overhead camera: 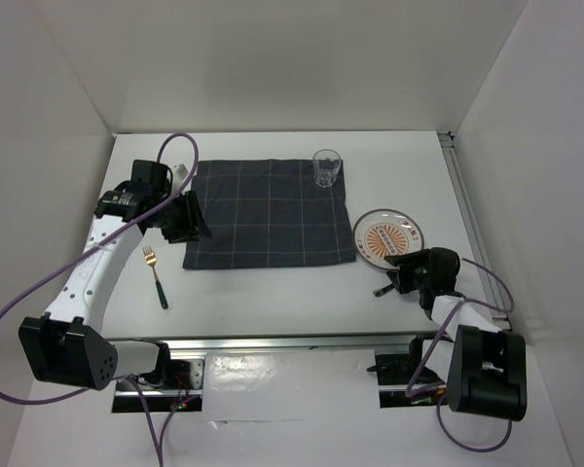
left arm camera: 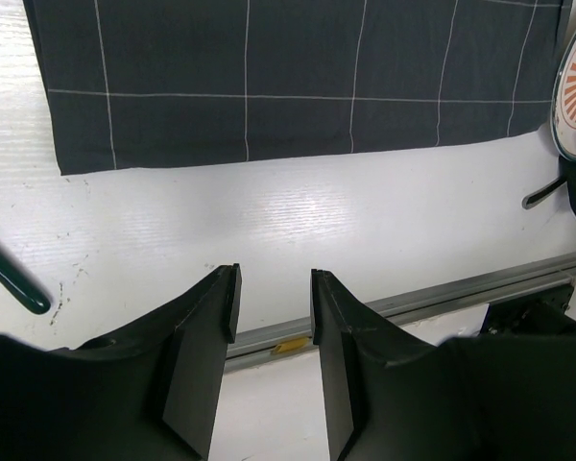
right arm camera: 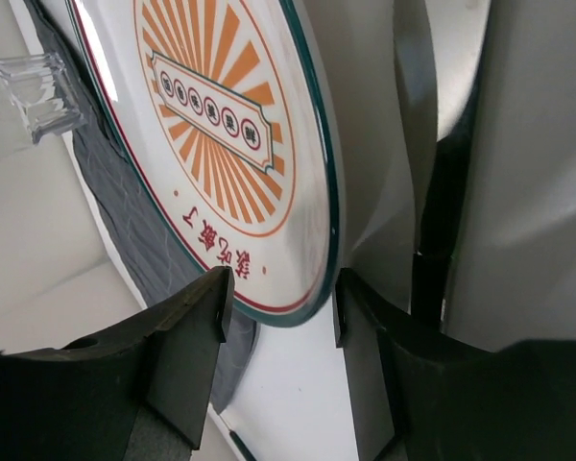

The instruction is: Set the dinner table for one person

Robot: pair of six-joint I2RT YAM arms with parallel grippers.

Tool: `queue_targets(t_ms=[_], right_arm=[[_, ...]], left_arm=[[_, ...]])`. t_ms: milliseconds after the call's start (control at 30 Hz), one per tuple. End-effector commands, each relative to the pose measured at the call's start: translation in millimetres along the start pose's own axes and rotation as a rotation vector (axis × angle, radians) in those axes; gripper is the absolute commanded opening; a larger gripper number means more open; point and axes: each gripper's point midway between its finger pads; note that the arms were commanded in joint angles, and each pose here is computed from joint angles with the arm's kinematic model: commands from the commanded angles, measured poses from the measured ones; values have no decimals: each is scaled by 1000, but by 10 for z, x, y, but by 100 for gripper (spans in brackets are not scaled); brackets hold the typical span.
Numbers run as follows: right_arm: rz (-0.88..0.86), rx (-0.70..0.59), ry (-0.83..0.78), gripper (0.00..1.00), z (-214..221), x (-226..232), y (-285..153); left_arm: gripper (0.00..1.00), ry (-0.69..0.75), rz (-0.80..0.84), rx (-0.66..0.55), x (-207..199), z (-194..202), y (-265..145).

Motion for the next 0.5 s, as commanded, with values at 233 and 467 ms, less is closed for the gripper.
queue_targets(t_ms=[233,467], right_arm=[[-14,-65,-31,35,-183,163,116],[-8,-166,-156,0,-409,646,-128]], left_arm=[[52,5,-8,-32,-28,-124,-60],[52,8,-6,-41,-46,-157,-100]])
Point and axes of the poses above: each gripper's point midway between its finger pads, its own y axis out along the fingers, its own x axis along the line the jaws close on, z = x × y, and after that the axes turned 9 degrees about y, right-handed
